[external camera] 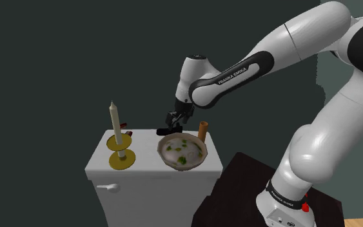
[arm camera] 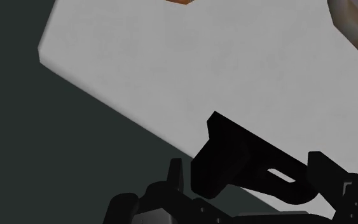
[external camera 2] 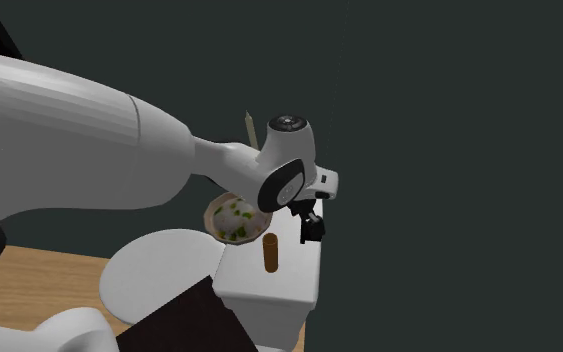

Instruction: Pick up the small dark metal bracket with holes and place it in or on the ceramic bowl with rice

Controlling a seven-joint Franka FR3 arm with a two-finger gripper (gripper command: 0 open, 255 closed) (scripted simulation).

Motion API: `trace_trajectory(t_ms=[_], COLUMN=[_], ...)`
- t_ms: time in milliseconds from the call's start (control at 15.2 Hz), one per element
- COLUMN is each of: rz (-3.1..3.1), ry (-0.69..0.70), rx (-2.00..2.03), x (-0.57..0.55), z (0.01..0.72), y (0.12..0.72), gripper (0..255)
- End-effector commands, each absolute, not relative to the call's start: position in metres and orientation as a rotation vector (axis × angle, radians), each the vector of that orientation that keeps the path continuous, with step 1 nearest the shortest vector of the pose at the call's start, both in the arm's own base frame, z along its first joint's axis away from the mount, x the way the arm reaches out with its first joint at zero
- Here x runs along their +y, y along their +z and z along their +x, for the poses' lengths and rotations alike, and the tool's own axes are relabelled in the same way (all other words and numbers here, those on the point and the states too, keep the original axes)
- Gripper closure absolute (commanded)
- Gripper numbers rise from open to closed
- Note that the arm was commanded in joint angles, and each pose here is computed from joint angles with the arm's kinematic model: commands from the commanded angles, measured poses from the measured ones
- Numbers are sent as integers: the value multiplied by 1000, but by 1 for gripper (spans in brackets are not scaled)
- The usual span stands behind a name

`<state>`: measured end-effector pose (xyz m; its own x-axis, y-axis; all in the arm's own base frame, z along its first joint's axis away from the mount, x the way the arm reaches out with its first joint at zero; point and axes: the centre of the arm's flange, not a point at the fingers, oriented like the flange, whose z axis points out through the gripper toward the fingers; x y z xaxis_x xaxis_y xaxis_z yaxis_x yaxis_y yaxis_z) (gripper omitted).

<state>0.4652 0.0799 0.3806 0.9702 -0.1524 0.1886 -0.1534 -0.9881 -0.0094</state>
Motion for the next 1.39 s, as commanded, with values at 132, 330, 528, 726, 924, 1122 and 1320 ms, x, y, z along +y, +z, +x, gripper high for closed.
trace_trajectory(t_ms=[132, 330, 528, 726, 924, 1122, 1320], rz=[3112, 3112, 3112, 3112, 3113, 3113, 3112], ry=[251, 251, 251, 250, 250, 251, 251], rx=[-256, -256, -255, -255, -255, -256, -256], x=[72, 72, 72, 73, 73, 72, 72], z=[466, 466, 467, 465, 467, 466, 466], y=[366, 366, 367, 368, 372, 371, 387], gripper=[0, 0, 255, 255, 255, 255, 255])
